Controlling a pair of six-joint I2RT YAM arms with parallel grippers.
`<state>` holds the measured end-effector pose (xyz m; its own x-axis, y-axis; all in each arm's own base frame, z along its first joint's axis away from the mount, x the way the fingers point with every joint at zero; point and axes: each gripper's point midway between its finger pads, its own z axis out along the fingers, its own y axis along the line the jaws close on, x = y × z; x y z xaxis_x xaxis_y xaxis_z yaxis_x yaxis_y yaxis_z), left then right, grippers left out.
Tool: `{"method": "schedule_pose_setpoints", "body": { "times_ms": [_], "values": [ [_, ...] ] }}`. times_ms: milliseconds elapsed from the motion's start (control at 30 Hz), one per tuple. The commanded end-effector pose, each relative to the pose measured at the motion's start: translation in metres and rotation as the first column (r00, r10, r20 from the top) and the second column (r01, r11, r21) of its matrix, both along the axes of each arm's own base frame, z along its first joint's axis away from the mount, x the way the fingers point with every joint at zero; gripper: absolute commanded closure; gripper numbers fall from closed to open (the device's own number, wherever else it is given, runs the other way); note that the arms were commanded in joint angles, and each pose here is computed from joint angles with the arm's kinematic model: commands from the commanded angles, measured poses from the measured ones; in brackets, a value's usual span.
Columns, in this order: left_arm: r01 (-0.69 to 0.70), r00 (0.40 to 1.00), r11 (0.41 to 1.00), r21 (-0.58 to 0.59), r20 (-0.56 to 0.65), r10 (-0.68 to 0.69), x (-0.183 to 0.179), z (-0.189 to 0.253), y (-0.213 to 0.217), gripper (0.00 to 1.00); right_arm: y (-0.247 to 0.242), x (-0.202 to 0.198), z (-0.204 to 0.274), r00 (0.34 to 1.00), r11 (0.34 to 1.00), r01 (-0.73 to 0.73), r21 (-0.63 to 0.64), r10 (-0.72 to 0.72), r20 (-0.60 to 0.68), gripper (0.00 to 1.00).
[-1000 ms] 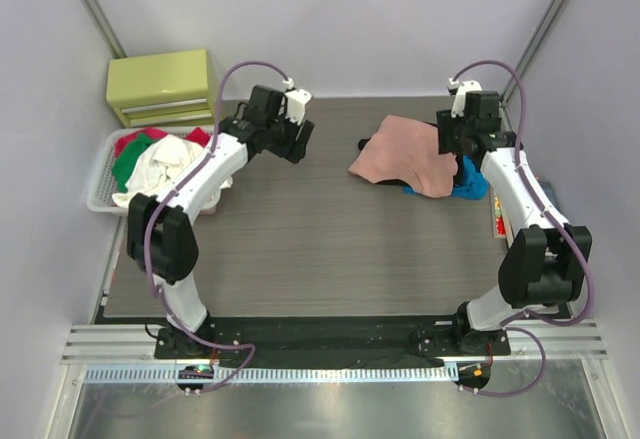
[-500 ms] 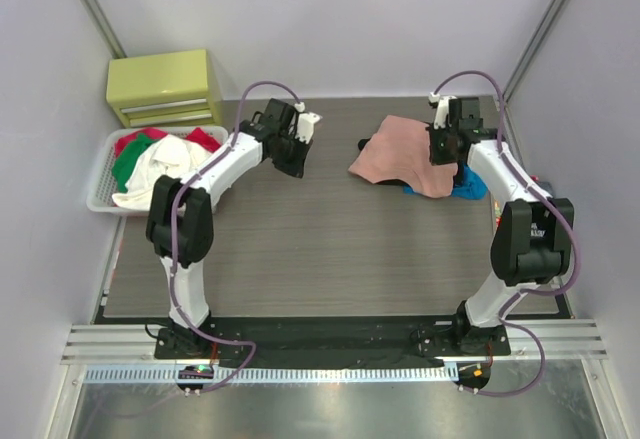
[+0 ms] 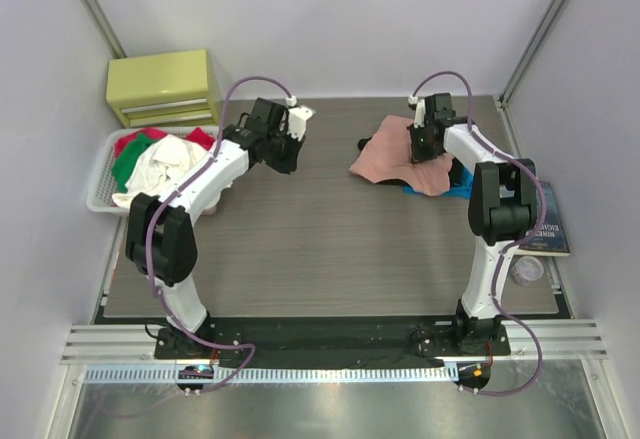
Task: Fold and stack the t-shirts
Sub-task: Smooth out wrinkles on the folded tshirt
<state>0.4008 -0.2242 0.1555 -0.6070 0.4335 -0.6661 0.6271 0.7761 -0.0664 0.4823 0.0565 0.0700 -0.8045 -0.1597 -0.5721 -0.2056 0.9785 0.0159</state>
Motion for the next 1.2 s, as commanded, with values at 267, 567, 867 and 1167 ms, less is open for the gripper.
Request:
{"method": "schedule_pose_setpoints", "body": {
  "times_ms": [267,567,867,1167],
  "values": [
    [0.012,0.996,1.000,-0.019,0.092,-0.010,0.001,0.025,0.002,1.00,-0.009,-0.016,-0.008,0.997,0.996,0.065,0.064,-0.062,-0.052,0.99],
    [-0.002,0.995,1.000,-0.024,0.104,0.004,0.006,0.019,0.001,1.00,0.002,-0.008,0.042,0.995,0.994,-0.027,0.108,0.016,0.098,0.99],
    [0.057,0.997,0.993,-0.108,-0.054,-0.063,-0.010,0.019,-0.019,0.57,-0.036,-0.040,0.122,0.978,0.978,0.077,0.195,-0.112,0.178,0.53],
    [0.088,0.740,0.799,-0.595,-0.498,-0.452,-0.022,0.018,-0.076,0.43,-0.065,-0.082,0.100,0.996,0.848,0.087,0.523,-0.080,-0.036,0.41]
  ]
}}
